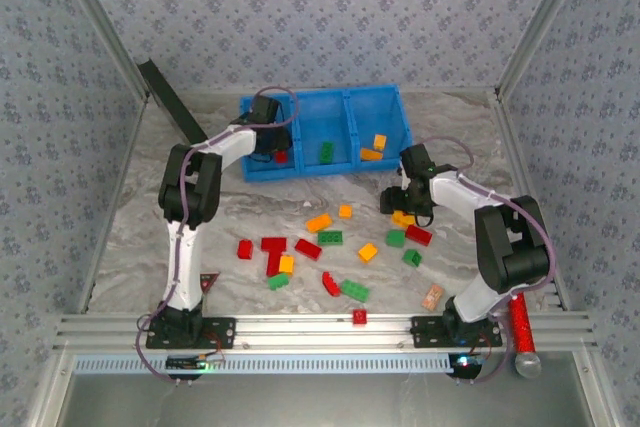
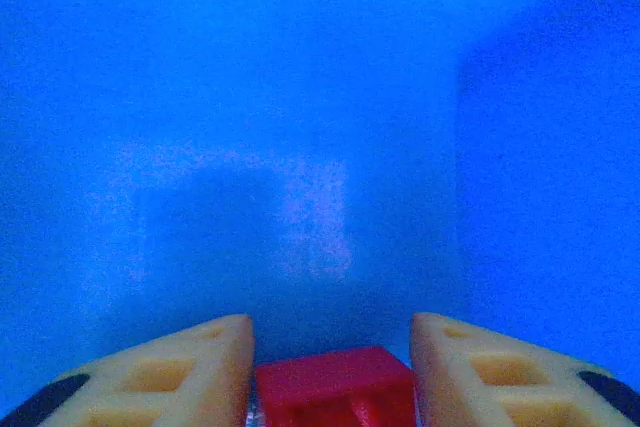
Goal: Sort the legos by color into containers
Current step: Place the lego in the container.
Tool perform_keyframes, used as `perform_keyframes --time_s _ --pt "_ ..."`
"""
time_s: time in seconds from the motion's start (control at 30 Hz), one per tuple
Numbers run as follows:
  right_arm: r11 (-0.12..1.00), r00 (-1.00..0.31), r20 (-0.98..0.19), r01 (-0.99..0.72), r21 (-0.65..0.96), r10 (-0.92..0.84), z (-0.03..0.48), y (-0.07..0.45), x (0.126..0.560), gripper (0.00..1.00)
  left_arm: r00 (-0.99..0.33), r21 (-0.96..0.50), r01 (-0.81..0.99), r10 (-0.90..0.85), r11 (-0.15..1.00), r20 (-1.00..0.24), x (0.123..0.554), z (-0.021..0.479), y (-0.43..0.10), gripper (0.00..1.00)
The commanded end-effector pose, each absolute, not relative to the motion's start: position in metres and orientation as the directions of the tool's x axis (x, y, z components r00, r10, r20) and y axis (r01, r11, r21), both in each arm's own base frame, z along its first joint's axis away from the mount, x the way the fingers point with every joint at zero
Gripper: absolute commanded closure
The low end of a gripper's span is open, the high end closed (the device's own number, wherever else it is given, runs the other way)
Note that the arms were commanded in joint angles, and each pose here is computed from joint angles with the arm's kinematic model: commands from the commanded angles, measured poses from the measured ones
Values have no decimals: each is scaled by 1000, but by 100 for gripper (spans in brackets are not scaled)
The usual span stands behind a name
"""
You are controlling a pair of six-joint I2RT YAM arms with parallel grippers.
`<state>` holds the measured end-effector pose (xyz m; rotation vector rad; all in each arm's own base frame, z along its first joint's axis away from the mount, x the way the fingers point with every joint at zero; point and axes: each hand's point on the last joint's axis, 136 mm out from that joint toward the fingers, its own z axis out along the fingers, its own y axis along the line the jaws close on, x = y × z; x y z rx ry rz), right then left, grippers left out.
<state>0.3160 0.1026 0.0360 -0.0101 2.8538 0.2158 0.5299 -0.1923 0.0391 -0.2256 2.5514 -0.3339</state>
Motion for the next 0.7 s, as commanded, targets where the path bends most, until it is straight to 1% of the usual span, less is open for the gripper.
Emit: perform_keyframes --time_s 0.0,0.17,0.3,0.37,0.67 --pt "992 -963 -270 -43 116 -10 40 101 317 23 -849 -248 -87 -202 965 -488 526 33 -193 47" --pt "995 -967 -253 -35 89 -11 39 96 312 23 -834 -263 -68 -199 962 -514 530 50 -195 39" --pt "998 -973 -229 -39 47 -27 37 92 303 24 -811 -287 -39 -199 957 -551 536 73 -200 32" --pt "999 -972 -235 -30 38 -20 38 92 303 25 -799 -299 -20 -195 954 -569 538 86 -204 30" --pt "999 -981 -186 -49 -13 -50 35 94 294 38 -734 -367 77 -196 927 -650 546 151 -220 23"
